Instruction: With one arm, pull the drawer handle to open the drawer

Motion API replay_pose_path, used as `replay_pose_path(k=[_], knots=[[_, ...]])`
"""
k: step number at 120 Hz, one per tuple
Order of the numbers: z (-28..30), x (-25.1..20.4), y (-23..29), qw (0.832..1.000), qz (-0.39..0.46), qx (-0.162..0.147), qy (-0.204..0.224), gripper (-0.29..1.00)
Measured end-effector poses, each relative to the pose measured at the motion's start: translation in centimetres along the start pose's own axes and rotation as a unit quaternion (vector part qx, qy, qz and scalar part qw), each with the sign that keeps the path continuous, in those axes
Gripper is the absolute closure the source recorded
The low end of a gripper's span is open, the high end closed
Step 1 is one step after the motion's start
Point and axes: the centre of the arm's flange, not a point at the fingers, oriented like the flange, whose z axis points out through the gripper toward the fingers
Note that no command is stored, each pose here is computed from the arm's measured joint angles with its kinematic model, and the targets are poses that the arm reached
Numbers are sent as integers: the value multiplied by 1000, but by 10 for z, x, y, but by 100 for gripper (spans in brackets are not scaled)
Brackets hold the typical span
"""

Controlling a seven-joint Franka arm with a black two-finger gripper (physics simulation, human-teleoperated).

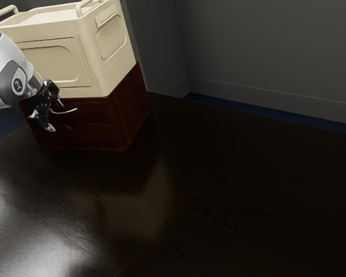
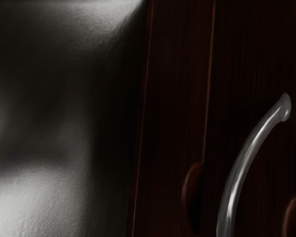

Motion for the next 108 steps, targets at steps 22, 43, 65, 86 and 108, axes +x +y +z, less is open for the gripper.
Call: replay_pose_path(k=[22, 43, 65, 86, 108], knots=[[5, 1, 0, 1000, 2, 1, 0, 0], [13, 3, -2, 1000, 3, 7, 0, 0], [16, 3, -3, 1000, 2, 8, -3, 15], [12, 1, -3, 1000, 2, 6, -5, 35], [10, 0, -6, 1000, 4, 8, -4, 49]])
